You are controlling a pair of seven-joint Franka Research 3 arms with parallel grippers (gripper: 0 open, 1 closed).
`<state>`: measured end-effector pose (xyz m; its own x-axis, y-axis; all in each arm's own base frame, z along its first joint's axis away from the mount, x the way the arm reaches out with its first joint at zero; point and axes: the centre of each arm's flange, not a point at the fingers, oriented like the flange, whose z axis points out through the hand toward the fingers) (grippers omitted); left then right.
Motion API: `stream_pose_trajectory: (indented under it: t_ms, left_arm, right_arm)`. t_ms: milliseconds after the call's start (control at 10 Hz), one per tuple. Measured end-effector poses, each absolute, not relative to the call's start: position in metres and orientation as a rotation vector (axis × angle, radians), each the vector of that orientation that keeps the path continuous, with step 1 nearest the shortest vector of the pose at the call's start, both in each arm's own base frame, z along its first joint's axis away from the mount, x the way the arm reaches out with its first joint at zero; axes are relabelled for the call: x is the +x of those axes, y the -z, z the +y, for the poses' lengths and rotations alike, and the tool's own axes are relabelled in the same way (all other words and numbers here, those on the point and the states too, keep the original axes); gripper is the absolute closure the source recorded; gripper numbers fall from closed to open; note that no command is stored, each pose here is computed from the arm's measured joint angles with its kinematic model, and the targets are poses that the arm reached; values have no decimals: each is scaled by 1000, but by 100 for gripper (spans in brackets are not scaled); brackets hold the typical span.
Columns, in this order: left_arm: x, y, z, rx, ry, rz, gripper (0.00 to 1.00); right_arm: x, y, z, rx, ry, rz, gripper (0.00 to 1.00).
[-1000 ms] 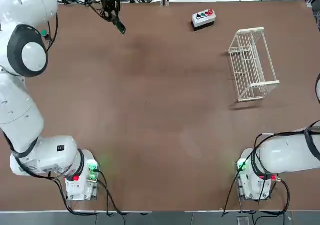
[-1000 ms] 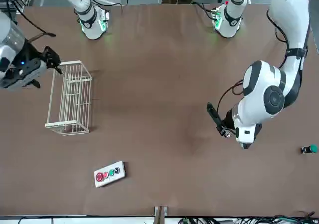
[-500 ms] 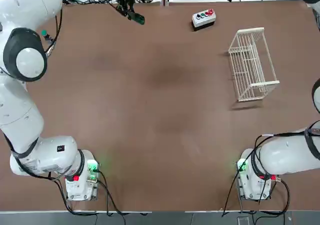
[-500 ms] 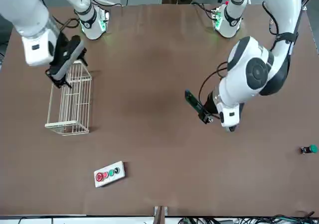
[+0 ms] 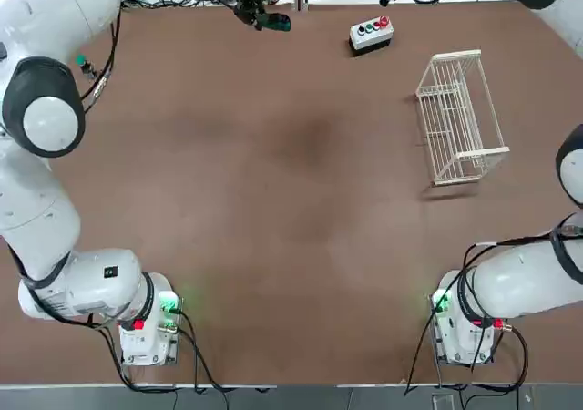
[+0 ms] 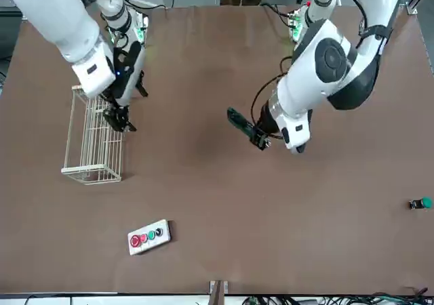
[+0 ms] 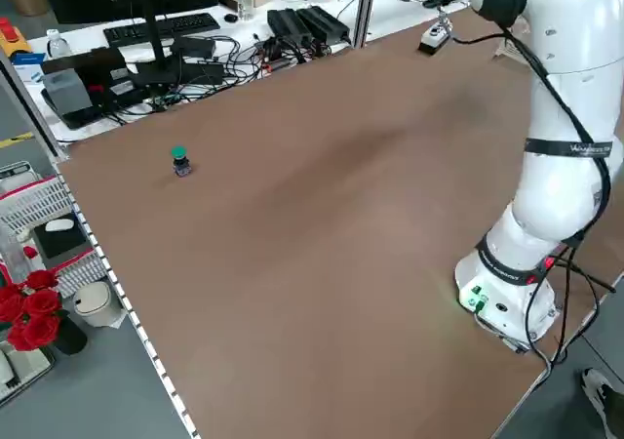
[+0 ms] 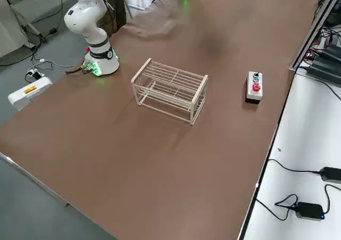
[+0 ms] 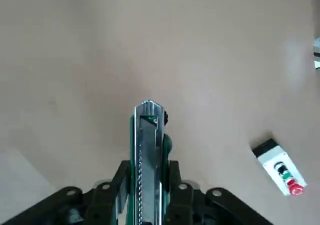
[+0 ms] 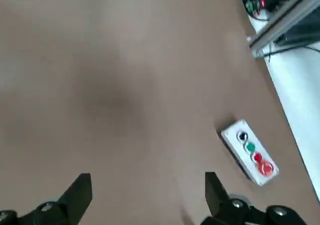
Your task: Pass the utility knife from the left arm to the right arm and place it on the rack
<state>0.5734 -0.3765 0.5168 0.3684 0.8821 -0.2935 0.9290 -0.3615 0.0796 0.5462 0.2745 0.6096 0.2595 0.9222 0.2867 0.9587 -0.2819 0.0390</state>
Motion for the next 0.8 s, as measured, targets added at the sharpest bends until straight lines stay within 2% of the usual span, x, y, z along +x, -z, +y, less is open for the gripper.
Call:
stream_pose_trajectory:
  t_ms: [200,600,800]
  left_arm:
    - [562,-525,-399,2353,299,1653,65]
    - [562,-539,-412,2210,286,1715,65]
    - [557,-540,-420,2213,289,1705,65]
  right_arm:
    - [527,-621,322,-2395,396,-1683,0]
    - [482,-631,403,-2447,376,-1531,0]
    - [480,-629,427,-2473,394,-1500,0]
